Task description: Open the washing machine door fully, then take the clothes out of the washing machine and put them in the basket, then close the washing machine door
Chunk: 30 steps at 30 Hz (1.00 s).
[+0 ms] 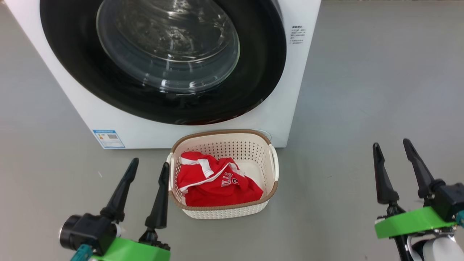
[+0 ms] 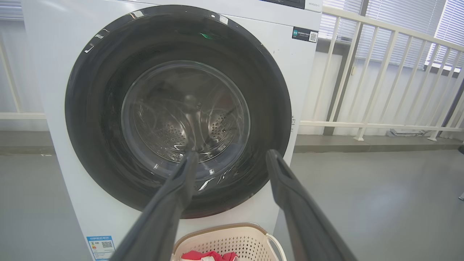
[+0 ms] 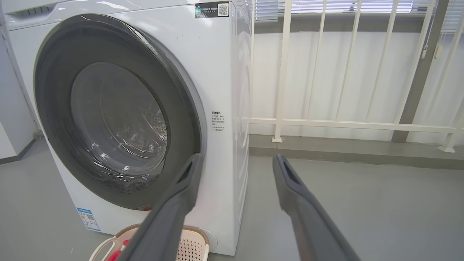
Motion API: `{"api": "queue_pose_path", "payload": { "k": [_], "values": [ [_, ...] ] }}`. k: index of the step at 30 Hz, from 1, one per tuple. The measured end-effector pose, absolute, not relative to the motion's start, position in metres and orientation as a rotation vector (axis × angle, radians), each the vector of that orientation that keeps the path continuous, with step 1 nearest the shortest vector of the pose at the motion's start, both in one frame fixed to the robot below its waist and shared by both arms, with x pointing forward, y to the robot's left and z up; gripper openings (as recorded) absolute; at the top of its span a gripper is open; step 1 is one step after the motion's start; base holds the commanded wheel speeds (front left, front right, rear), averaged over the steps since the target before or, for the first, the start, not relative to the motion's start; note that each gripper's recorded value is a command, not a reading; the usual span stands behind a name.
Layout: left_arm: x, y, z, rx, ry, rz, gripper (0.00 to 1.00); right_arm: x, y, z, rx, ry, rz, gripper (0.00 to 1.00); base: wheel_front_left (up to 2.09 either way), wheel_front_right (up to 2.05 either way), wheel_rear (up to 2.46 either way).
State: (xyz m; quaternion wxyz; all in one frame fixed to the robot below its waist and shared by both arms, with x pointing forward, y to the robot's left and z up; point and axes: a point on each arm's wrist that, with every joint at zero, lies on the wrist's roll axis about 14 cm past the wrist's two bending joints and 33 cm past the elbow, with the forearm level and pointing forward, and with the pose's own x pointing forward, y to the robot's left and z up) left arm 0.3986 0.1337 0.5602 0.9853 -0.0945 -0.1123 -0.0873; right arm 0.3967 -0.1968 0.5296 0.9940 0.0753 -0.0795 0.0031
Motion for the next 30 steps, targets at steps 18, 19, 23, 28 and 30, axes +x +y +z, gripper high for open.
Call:
{"api": "queue_pose_path", "payload": {
  "k": [18,19,23,28,30],
  "values": [
    [0.378,0.151,0.548,-0.137,-0.197,-0.126,1.0,0.338,-0.212,0.521,0.157,-0.141,-0.05,1.0,0.0,0.0,0.0],
    [0.377,0.151,0.547,-0.129,-0.193,-0.126,1.0,0.338,-0.213,0.523,0.158,-0.146,-0.053,1.0,0.0,0.0,0.0],
    [0.373,0.153,0.541,-0.126,-0.175,-0.12,1.0,0.332,-0.216,0.524,0.157,-0.15,-0.062,1.0,0.0,0.0,0.0],
    [0.372,0.156,0.538,-0.134,-0.167,-0.106,1.0,0.331,-0.216,0.525,0.156,-0.155,-0.063,1.0,0.0,0.0,0.0],
    [0.371,0.16,0.537,-0.145,-0.164,-0.09,0.0,0.331,-0.216,0.526,0.156,-0.159,-0.062,0.0,0.0,0.0,0.0]
  ]
}}
